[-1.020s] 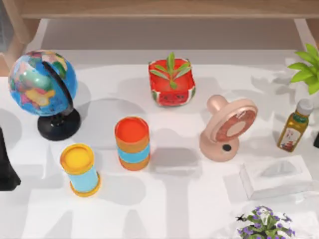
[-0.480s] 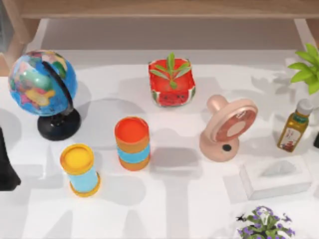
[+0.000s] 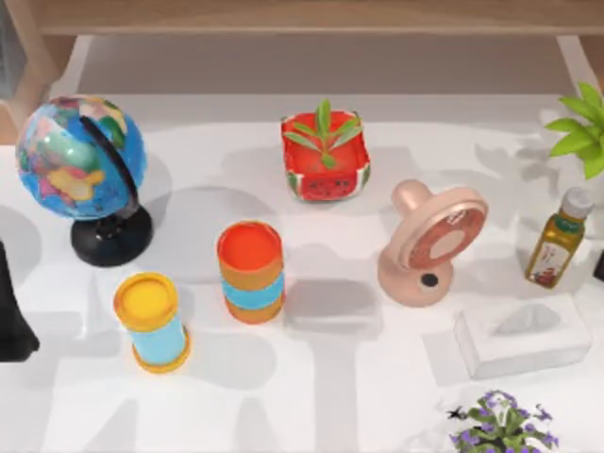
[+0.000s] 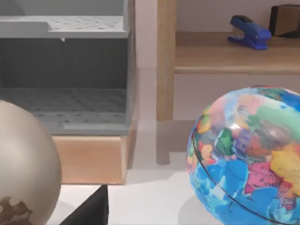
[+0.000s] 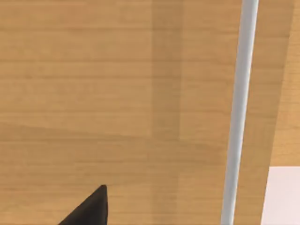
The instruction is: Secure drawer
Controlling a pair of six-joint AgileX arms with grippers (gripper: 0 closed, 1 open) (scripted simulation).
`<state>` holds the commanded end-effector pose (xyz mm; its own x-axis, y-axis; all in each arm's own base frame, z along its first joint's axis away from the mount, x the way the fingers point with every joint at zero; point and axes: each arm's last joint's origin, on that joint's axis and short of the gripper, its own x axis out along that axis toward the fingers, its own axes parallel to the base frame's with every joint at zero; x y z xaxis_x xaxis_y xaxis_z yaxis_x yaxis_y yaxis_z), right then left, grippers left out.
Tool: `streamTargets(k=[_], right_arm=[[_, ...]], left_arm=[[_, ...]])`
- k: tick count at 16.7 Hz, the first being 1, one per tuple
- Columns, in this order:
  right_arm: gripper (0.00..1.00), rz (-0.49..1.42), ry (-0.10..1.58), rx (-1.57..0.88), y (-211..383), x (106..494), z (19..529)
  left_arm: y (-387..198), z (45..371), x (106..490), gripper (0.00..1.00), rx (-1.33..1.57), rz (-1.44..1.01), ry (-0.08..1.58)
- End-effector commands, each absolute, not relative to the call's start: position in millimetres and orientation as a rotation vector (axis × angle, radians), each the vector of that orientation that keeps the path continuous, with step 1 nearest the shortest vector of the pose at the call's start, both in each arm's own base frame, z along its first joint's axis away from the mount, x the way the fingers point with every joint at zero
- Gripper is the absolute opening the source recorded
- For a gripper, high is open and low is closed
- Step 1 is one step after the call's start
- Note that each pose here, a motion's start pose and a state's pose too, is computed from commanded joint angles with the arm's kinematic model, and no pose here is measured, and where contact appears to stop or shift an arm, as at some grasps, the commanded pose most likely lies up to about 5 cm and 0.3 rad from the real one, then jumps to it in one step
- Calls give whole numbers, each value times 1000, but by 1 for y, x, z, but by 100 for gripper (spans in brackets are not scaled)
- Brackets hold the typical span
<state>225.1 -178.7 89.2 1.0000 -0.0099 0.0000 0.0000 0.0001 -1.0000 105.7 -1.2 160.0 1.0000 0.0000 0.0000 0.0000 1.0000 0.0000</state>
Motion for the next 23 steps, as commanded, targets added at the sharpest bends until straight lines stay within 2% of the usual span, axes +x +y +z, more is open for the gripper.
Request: streamTargets(k=[13,23], right_arm=[[100,-8,8,-1571,-179,250,89],[25,-8,8,-1571,-179,250,89]], left_arm=[[-1,160,106,100,0,0,0],[-1,160,106,100,0,0,0]])
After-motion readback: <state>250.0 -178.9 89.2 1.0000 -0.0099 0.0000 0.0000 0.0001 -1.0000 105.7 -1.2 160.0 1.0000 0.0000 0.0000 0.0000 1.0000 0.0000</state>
